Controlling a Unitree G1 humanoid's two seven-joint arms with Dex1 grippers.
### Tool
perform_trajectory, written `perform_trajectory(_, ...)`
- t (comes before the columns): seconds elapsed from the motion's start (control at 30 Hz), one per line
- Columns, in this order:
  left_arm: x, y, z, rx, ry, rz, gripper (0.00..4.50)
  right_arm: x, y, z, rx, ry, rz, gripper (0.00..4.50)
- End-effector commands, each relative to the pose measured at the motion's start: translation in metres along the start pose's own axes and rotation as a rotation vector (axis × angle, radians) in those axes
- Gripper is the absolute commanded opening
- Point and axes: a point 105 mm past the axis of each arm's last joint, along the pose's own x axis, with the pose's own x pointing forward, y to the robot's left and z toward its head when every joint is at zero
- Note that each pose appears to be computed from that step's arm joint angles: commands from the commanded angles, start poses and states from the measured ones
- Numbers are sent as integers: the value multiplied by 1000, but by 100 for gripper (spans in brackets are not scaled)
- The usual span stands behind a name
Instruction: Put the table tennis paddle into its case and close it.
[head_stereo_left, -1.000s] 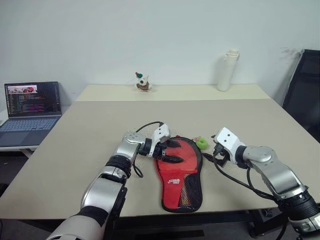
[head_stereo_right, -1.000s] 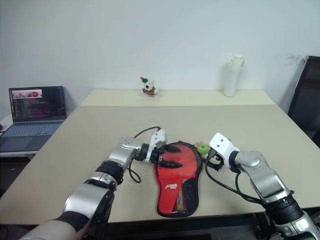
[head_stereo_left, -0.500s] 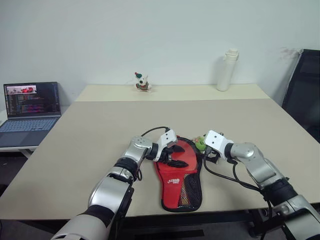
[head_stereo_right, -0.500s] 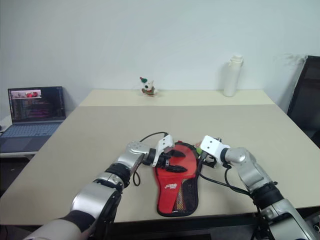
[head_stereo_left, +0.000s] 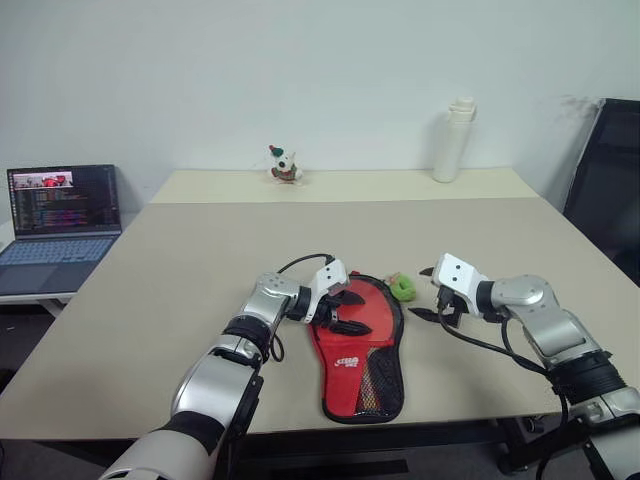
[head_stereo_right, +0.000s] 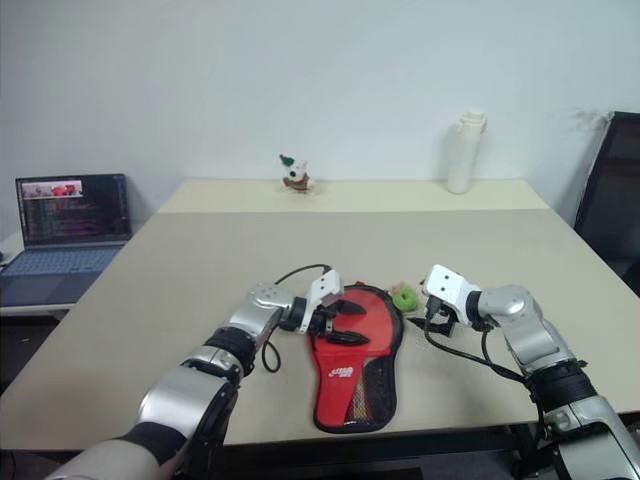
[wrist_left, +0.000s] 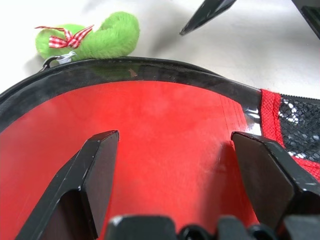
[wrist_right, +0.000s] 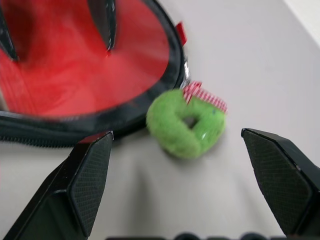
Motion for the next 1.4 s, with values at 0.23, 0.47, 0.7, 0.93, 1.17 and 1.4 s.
perform_trajectory(0.23,4,-4,0,18,9,-20,389,31,-2,1,-154,35,-64,450)
perform_trajectory(0.47,8,-7,-3,13,17,-27,393,44,-11,2,-135,39,-128,411)
perform_trajectory(0.7,16,-7,-2,9,25,-27,393,38,-18,1,-109,40,-148,189)
perform_trajectory(0.93,24,-10,-7,-38,37,-29,393,22,-16,-2,-117,47,-143,3)
perform_trajectory(1.17,33,-15,-10,-94,27,-35,393,-20,0,-10,-110,83,-109,3)
perform_trajectory(1.4,37,-17,-15,-114,38,-34,393,-58,64,-2,-75,108,55,3)
